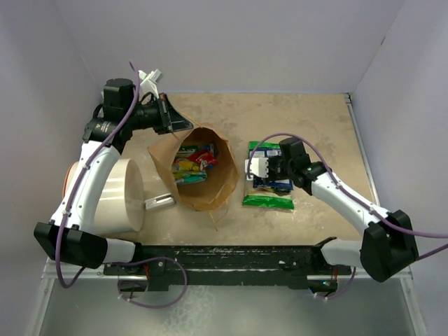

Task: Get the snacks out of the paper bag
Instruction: Place the snack at the center of the board.

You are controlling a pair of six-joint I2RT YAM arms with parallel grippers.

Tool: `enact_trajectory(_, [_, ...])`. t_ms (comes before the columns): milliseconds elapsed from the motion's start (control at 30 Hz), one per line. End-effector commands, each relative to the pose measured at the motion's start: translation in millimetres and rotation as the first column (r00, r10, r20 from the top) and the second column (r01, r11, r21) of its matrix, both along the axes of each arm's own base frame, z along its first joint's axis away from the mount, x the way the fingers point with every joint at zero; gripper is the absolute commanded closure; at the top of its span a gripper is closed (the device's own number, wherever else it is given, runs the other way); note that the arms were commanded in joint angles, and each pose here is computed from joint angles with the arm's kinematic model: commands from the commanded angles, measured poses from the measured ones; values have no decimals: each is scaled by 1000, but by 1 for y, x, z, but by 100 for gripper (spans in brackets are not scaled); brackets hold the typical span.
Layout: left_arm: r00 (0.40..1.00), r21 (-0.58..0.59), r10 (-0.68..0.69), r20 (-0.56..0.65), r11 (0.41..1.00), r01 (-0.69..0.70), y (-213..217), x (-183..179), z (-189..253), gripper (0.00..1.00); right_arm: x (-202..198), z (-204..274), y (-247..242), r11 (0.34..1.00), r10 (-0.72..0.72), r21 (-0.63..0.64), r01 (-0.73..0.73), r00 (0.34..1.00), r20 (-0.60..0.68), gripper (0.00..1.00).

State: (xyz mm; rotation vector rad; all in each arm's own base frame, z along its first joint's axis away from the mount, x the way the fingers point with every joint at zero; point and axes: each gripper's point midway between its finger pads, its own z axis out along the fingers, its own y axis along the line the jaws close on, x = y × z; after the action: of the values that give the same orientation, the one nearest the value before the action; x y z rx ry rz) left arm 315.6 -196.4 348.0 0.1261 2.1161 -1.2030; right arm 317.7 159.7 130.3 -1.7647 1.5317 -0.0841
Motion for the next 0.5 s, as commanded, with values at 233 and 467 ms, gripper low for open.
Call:
enact_trajectory(233, [996, -8, -30, 84, 1000, 30, -3, -5, 15, 100, -13, -23, -14, 999, 26, -28, -24, 997, 73, 100])
enact_trajectory(467, [996, -14, -31, 79, 999, 32, -4, -6, 13, 100, -20, -8, -18, 1000, 0, -5, 1, 997, 73, 61])
